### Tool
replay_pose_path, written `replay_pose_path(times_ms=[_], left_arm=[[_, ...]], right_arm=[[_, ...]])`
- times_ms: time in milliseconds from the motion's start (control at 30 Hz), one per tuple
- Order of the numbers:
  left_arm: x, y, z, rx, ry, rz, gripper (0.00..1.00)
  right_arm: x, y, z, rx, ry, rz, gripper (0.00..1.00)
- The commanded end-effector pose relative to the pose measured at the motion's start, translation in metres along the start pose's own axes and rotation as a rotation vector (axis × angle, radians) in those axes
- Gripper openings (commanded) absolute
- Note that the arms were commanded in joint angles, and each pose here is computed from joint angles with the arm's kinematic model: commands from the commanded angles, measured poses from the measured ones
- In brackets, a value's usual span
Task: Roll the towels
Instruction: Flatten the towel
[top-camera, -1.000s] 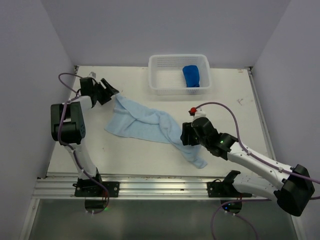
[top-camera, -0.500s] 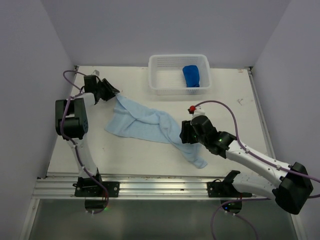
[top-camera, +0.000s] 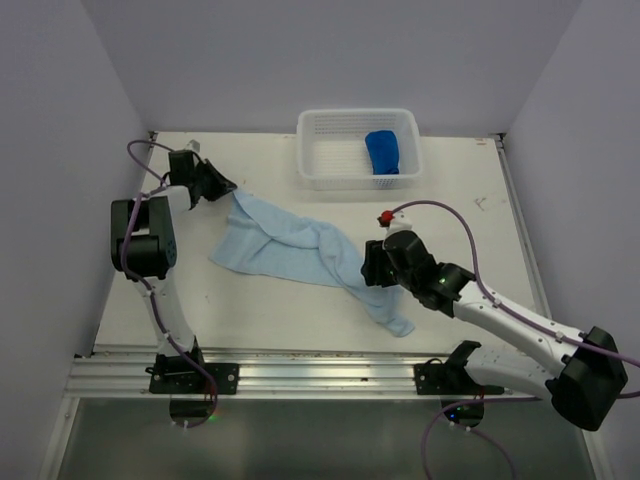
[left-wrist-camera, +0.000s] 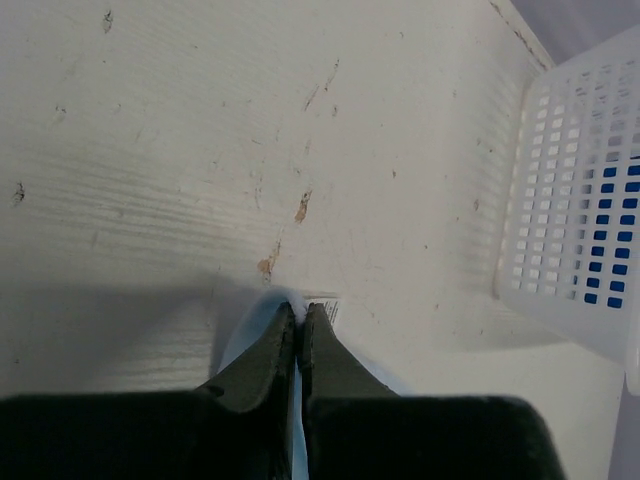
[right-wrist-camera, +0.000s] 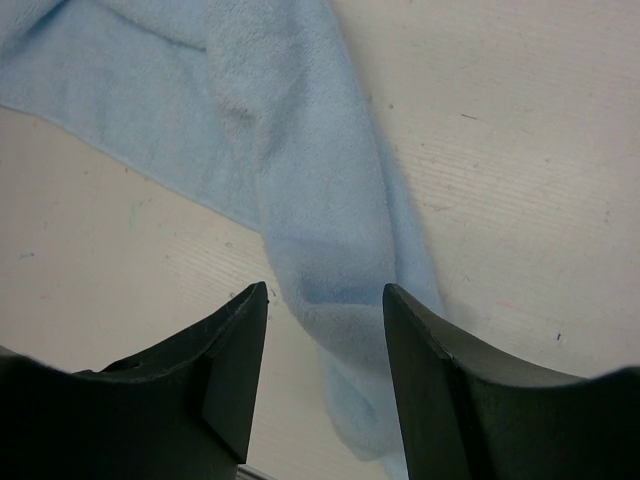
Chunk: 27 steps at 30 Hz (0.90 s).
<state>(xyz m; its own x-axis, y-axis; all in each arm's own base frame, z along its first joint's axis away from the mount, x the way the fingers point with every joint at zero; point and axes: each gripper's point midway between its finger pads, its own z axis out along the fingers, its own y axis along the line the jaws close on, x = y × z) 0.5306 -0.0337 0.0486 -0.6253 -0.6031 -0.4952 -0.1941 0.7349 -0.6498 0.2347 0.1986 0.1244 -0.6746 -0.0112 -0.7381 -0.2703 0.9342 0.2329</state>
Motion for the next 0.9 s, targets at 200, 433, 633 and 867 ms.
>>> replay_pose_path(times_ms=[200, 433, 633, 867], left_arm=[[-0.043, -0.093, -0.095, 0.189, -0.169, 0.172, 0.00], [-0.007, -0.109, -0.147, 0.256, -0.146, 0.221, 0.00], [-0.004, -0.127, -0.181, 0.292, -0.172, 0.259, 0.00], [-0.016, -0.147, -0.214, 0.297, -0.232, 0.308, 0.00]], right_arm=[[-0.031, -0.030, 0.026, 0.146, 0.013, 0.169, 0.42], [-0.038, 0.005, 0.078, -0.020, 0.071, 0.154, 0.49], [-0.019, 0.014, 0.108, -0.037, 0.165, 0.152, 0.49], [0.003, 0.000, 0.123, 0.067, 0.212, 0.055, 0.21]])
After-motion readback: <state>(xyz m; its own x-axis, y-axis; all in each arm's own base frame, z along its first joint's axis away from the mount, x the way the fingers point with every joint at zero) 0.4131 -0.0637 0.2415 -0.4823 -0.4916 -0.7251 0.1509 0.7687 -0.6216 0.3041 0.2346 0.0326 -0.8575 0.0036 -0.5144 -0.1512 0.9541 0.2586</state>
